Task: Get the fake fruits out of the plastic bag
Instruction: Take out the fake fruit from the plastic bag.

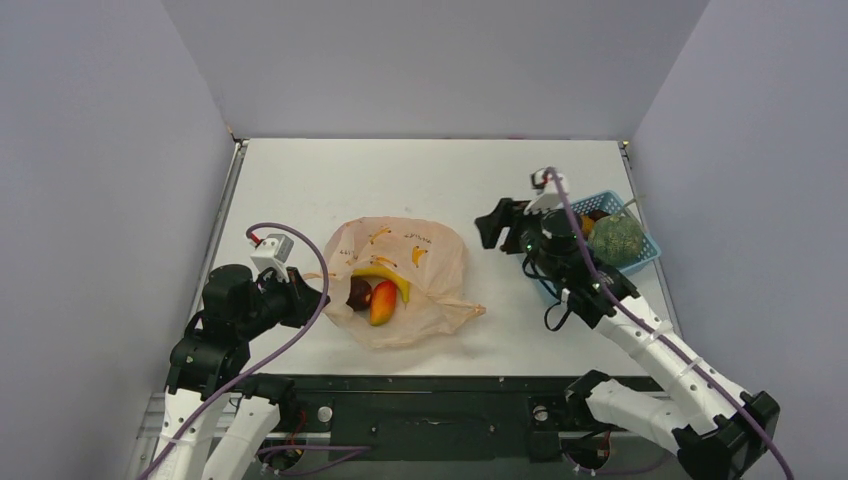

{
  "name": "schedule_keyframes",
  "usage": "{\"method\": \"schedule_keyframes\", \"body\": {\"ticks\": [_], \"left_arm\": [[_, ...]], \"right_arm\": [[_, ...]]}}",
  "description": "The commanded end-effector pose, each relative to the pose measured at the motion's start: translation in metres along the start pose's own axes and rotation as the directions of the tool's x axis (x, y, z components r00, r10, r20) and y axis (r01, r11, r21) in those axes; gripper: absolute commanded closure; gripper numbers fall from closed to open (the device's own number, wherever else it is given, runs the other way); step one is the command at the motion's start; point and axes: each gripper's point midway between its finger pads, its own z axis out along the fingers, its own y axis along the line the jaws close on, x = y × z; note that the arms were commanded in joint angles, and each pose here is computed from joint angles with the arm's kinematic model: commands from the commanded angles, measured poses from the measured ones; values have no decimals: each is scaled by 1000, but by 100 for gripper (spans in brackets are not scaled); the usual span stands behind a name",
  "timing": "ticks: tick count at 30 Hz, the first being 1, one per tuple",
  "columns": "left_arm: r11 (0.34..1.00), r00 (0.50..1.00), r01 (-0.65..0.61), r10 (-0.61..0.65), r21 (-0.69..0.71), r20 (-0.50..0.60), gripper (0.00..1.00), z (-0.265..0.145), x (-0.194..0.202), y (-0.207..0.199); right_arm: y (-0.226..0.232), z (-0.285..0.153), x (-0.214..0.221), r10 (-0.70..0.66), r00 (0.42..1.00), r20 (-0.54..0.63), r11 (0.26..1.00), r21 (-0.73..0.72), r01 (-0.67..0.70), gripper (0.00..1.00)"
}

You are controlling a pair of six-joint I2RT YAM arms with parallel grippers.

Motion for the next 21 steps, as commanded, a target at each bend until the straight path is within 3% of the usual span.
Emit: {"method": "schedule_keyframes", "body": {"ticks": [1, 5, 12, 15, 21], "left_arm": [[999, 998, -26, 25, 21, 49, 100, 0, -12, -5], [1000, 999, -24, 23, 17, 47, 100, 1, -13, -4], [1000, 999, -17, 17, 9, 41, 100, 2, -12, -3], [1000, 999, -17, 17, 6, 41, 100, 2, -12, -2], [1000, 999, -16, 16, 6, 41, 100, 2, -12, -2]], "right_arm": [[105, -25, 21, -192, 981, 8, 918, -352, 182, 37], [158, -38, 60, -313, 949, -32, 843, -470, 262, 40], [218, -32, 146, -309, 940, -146, 807, -562, 178, 47], [231, -17, 174, -321, 929, -184, 829, -528, 182, 50], [212, 22, 210, -353, 904, -244, 898, -361, 253, 50]]}}
